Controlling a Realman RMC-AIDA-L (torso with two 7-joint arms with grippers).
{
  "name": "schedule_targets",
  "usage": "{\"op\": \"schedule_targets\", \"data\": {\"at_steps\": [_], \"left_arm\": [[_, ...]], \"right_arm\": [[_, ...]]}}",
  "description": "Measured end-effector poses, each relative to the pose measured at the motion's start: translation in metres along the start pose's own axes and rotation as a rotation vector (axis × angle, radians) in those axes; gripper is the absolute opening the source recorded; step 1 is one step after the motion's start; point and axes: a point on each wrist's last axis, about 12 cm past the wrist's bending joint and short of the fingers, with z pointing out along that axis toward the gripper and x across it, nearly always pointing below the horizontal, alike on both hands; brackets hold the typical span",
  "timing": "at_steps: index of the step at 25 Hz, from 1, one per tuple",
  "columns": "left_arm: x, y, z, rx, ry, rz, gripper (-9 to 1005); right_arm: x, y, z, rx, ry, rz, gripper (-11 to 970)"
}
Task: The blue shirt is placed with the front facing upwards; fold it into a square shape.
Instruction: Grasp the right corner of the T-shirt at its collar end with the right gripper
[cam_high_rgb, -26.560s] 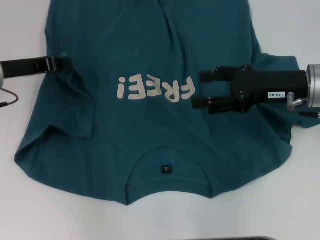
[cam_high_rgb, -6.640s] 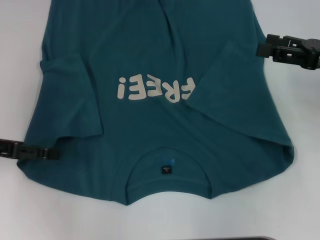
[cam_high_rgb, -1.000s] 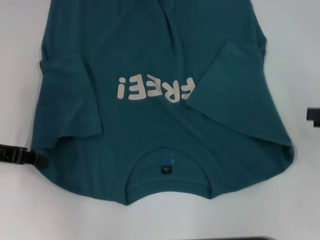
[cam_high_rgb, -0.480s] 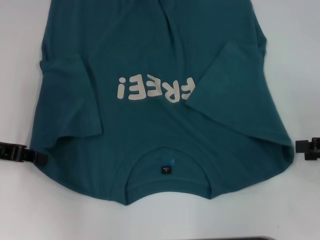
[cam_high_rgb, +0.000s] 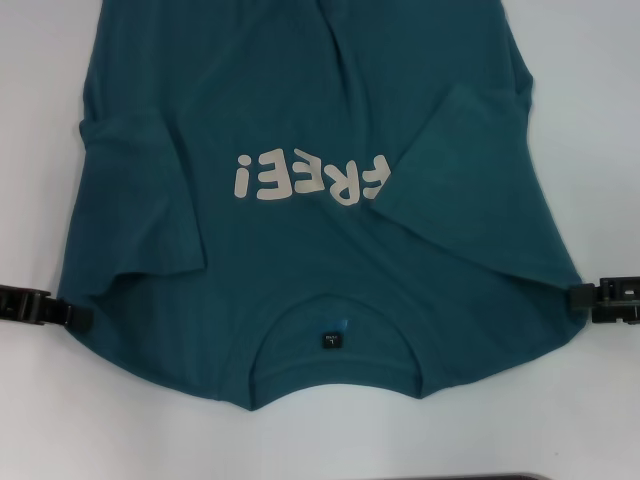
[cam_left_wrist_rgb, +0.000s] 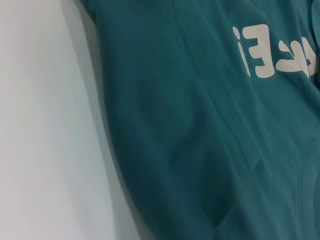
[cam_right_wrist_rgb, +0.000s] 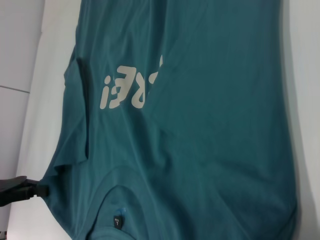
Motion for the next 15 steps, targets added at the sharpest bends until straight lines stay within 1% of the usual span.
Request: {"op": "schedule_targets", "data": {"at_steps": [10, 14, 15], "left_arm": [[0.0007, 0.0004, -0.0004, -0.002, 0.004, 0.0, 40], [-0.0001, 0.0002, -0.0009, -0.003, 0.004, 0.003, 40], [-0.0004, 0.0, -0.001, -0.003, 0.004, 0.004, 40]], "right_arm": [[-0.0061, 0.0012, 0.006, 0.02, 0.007, -0.008, 936], [-0.0089, 0.0016, 0.009, 0.043, 0.034, -0.002, 934], [-0.0097, 0.0017, 0.01, 0.052, 0.044, -0.001, 869]]}}
